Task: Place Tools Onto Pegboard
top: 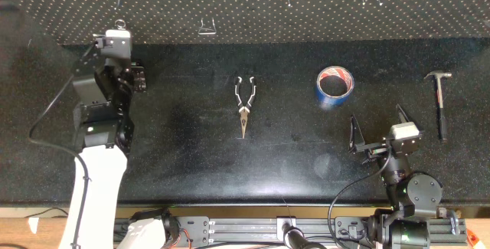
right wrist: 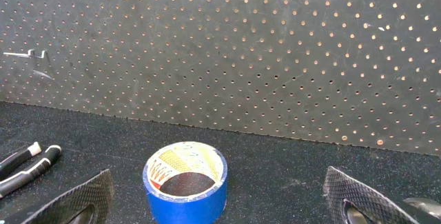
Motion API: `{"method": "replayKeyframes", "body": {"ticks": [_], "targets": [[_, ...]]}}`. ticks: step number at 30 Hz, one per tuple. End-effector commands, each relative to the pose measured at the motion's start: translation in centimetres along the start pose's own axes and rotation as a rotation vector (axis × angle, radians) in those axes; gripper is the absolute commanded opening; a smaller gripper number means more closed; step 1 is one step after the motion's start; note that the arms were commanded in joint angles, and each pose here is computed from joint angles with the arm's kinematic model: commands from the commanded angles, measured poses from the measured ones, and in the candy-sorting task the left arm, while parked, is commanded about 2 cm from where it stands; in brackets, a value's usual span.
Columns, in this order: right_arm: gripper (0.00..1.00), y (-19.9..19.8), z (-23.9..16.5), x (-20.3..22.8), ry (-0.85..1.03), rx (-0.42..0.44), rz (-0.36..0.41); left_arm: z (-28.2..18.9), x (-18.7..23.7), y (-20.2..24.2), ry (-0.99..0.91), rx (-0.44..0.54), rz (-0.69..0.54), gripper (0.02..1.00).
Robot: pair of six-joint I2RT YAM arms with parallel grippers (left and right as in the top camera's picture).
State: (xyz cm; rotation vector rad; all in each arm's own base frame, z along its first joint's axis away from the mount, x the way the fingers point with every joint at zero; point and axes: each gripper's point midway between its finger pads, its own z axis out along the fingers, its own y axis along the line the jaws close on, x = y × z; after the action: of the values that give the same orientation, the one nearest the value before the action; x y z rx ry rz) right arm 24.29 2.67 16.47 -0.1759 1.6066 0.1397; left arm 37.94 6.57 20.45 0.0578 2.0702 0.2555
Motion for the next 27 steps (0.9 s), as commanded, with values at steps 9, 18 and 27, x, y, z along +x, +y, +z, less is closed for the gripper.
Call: {"method": "replayKeyframes", "body": {"ticks": [9,18,27], "targets": [[0.996,0.1,0.0,0.1,0.0,-0.006,0.015,1.0,-1.1,0.5,-0.043,-0.028,-0.172,0.029],[0.996,0.2,0.0,0.1,0.0,-0.006,0.015,1.7,-1.6,0.5,-0.061,-0.028,-0.171,0.029],[0.996,0.1,0.0,0.1,0.0,-0.006,0.015,2.1,-2.9,0.5,-0.073,-0.043,-0.164,0.029]]}}
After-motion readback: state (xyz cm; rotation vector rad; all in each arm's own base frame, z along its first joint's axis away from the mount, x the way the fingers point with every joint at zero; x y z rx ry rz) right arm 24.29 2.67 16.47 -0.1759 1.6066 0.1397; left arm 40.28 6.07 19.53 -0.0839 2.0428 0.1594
